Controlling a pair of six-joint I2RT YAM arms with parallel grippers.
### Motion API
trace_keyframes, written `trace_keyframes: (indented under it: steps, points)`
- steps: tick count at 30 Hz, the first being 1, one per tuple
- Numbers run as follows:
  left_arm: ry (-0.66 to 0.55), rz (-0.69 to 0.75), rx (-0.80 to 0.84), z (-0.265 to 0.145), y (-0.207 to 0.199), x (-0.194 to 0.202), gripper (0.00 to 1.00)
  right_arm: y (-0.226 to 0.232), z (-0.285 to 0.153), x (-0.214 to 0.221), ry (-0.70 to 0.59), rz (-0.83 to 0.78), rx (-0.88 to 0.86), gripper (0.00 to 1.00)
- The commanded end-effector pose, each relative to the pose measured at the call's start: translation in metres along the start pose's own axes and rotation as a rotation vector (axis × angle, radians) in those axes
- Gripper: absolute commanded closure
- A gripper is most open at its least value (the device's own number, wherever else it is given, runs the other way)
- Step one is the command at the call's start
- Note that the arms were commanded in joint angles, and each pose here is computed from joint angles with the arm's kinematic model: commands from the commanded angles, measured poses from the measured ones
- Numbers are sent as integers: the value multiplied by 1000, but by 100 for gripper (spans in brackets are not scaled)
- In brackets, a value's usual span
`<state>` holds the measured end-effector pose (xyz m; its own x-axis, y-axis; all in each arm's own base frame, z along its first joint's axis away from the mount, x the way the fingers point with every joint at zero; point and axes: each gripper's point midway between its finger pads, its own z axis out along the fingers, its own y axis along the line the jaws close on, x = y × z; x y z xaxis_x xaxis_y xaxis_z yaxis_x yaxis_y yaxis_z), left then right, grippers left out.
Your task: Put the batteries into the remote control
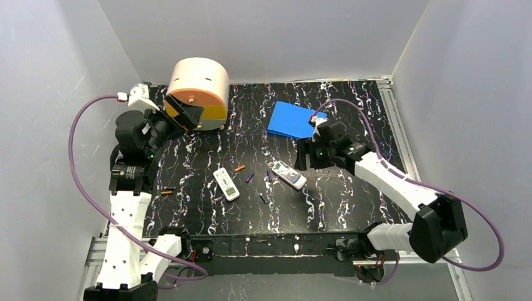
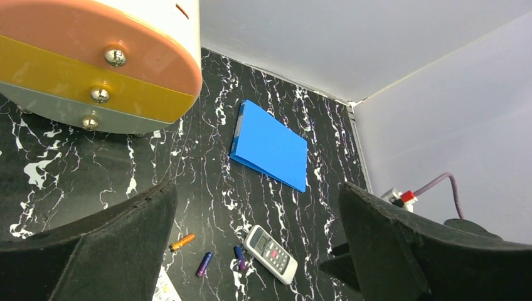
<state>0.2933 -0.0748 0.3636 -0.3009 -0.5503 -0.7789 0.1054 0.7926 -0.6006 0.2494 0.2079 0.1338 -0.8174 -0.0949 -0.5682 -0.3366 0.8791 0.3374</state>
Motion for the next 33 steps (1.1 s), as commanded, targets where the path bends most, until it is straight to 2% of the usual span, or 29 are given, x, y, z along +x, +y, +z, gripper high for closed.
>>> trace_keyframes:
  steps: [1,7,10,17,25,30,33]
  points:
    - [7,3,34,1,-4,2,2,-17,22,3,11,-112,103,16]
    - [19,-1,75,6,-10,4,2,-13,51,31,162,-286,112,15]
    - [19,-3,71,8,-9,4,2,-12,61,37,186,-345,128,16]
    - [24,1,64,10,-7,5,2,-11,79,47,228,-406,105,17]
    - [34,15,79,13,-8,7,2,-7,95,59,282,-444,75,24]
    - [50,19,120,12,-15,10,1,-7,100,59,297,-463,77,33]
    - [69,15,164,12,-20,15,1,-13,101,56,273,-447,125,48]
